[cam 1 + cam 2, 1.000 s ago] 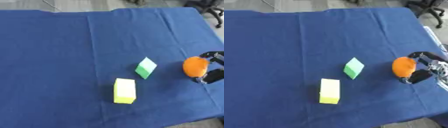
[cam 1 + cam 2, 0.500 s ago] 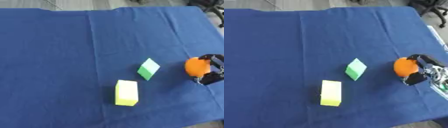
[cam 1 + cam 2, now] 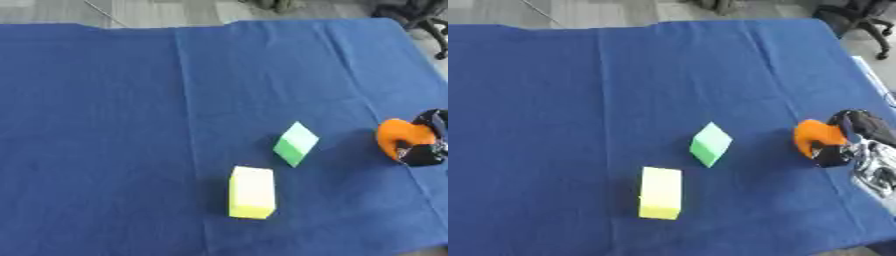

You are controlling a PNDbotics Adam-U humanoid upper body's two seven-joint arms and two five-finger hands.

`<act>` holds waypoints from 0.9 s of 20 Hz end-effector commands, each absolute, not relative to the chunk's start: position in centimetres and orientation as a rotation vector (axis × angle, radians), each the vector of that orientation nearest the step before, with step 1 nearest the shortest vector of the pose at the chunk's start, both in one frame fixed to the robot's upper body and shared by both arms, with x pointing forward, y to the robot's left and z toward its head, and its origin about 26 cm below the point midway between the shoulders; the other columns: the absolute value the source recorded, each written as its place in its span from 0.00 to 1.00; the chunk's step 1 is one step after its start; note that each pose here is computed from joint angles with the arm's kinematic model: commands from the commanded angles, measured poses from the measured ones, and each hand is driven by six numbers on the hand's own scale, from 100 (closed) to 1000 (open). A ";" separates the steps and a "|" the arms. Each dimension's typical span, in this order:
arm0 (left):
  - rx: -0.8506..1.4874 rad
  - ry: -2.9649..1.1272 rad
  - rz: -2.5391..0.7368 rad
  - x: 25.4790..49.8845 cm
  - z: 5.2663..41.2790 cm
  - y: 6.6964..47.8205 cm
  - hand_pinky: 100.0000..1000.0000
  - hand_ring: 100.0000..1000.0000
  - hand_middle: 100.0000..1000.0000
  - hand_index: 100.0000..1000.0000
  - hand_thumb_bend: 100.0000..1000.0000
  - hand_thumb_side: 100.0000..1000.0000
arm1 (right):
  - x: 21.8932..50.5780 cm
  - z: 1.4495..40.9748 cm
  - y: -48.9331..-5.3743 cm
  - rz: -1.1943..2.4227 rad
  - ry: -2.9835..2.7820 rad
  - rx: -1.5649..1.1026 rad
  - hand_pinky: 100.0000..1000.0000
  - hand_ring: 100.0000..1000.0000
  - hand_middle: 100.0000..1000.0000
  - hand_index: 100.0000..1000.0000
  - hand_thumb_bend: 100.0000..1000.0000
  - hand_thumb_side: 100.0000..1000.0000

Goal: Pick up the objects with one hand, pass them to the other hand, and then place them into the box on the other side of the table.

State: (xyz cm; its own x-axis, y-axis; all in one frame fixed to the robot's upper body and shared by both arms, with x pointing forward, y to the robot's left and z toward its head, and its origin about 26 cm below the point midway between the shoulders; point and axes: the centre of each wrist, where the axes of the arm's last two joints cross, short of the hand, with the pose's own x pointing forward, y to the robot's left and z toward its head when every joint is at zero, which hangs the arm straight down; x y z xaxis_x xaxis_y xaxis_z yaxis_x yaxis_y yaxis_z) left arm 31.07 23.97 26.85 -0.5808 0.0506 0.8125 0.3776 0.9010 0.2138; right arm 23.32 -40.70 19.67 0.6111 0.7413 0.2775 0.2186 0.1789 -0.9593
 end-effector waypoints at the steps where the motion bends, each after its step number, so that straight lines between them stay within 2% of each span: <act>1: -0.309 -2.181 -0.485 30.7 27.6 23.9 0.98 1.00 0.67 0.89 0.00 0.75 | 23.4 20.1 -40.5 0.453 -0.913 -1.493 0.96 0.53 0.49 0.51 0.04 0.00; 2: -0.310 -2.180 -0.488 30.7 27.6 23.9 0.98 1.00 0.67 0.89 0.00 0.75 | 23.4 19.9 -40.4 0.455 -0.922 -1.510 0.93 0.52 0.48 0.51 0.03 0.00; 3: -0.311 -2.179 -0.491 30.7 27.6 23.9 0.98 1.00 0.67 0.89 0.00 0.74 | 23.3 19.8 -40.4 0.457 -0.938 -1.527 0.80 0.49 0.48 0.51 0.00 0.00; 4: -0.312 -2.179 -0.492 30.7 27.6 24.0 0.98 1.00 0.67 0.89 0.00 0.74 | 23.3 19.7 -40.4 0.459 -0.955 -1.537 0.80 0.49 0.48 0.51 0.00 0.00; 5: -0.312 -2.180 -0.494 30.7 27.6 24.0 0.98 1.00 0.67 0.88 0.00 0.74 | 23.4 19.8 -40.4 0.460 -0.980 -1.548 0.61 0.46 0.48 0.51 0.00 0.00; 7: -0.311 -2.181 -0.497 30.7 27.6 24.1 0.98 1.00 0.67 0.88 0.00 0.74 | 23.6 20.4 -40.3 0.461 -1.041 -1.575 0.48 0.43 0.48 0.50 0.00 0.00; 10: -0.310 -2.185 -0.502 30.6 27.7 24.3 0.97 1.00 0.67 0.88 0.00 0.73 | 24.2 21.5 -40.0 0.463 -1.145 -1.608 0.33 0.40 0.48 0.50 0.00 0.00; 18: -0.284 -2.245 -0.508 30.5 29.5 25.3 0.96 1.00 0.68 0.88 0.00 0.69 | 25.8 22.8 -37.8 0.507 -1.428 -1.657 0.25 0.36 0.47 0.49 0.00 0.00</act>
